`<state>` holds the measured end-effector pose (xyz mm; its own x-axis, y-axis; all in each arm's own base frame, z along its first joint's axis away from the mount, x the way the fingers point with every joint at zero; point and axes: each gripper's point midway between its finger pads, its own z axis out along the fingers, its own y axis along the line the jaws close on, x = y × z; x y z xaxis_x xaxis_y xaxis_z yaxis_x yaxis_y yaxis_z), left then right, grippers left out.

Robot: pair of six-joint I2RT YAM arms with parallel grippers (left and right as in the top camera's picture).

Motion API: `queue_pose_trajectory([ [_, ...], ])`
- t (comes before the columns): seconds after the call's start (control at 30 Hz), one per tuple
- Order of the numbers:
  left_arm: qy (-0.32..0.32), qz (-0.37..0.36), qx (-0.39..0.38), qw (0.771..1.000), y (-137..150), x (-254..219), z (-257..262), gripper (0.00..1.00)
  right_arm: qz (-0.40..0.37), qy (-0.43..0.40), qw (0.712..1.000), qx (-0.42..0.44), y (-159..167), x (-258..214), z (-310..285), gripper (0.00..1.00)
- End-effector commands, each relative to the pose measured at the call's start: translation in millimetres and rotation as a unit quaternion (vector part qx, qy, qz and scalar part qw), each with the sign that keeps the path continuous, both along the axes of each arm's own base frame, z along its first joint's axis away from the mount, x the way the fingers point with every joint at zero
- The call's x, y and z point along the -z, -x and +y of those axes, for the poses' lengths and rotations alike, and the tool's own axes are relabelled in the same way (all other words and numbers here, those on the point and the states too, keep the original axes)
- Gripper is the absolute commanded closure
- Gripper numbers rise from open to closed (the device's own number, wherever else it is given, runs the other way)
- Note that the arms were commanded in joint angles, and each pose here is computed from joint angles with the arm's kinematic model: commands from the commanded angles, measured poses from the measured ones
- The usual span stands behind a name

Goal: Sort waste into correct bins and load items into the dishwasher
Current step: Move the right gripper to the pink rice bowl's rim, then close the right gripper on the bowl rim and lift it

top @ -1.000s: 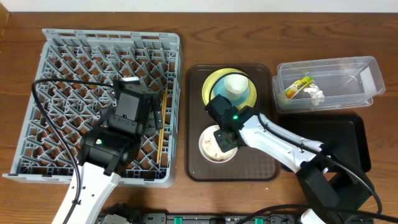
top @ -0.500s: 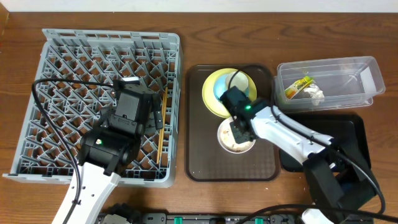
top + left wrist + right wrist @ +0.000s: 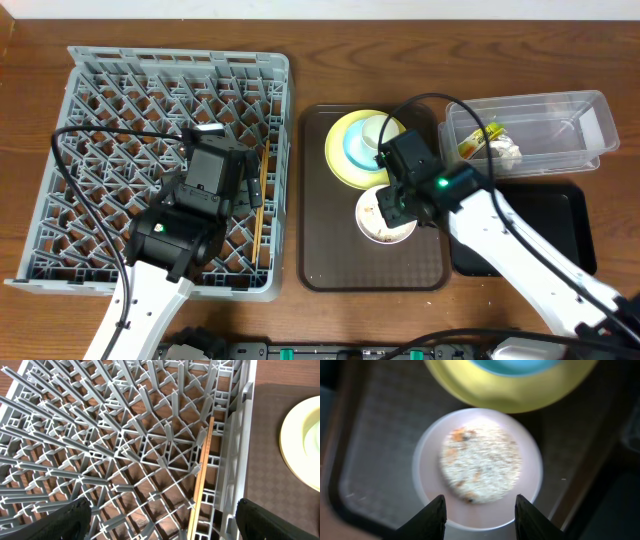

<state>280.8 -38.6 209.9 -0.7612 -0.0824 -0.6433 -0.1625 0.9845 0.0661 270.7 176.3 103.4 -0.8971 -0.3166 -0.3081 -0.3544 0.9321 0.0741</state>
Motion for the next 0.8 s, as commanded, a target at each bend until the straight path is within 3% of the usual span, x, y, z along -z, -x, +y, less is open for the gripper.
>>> queue_pose_trajectory([
  [0.0, -0.001, -0.012, -0.007, 1.0, -3.2, -8.8, 2.3, 0.07, 0.046, -0.06, 0.996, -0.052, 30.2, -5.8, 29.3, 0.58],
  [0.2, -0.001, -0.012, -0.007, 1.0, -3.2, -8.8, 2.3, 0.07, 0.045, -0.014, 0.991, -0.125, 54.7, 14.9, 41.8, 0.58],
  [0.37, -0.001, -0.012, -0.007, 1.0, -3.2, -8.8, 2.3, 0.07, 0.003, 0.07, 0.988, -0.135, 48.0, 34.3, 34.1, 0.57],
  [0.53, -0.001, -0.012, -0.006, 1.0, -3.2, -8.8, 2.2, 0.07, -0.004, 0.087, 0.987, -0.133, 39.9, 46.3, 36.4, 0.67],
  [0.77, -0.001, -0.011, -0.007, 1.0, -3.2, -8.6, 2.3, 0.07, 0.021, 0.108, 0.985, -0.135, 41.8, 68.0, 34.2, 0.72],
])
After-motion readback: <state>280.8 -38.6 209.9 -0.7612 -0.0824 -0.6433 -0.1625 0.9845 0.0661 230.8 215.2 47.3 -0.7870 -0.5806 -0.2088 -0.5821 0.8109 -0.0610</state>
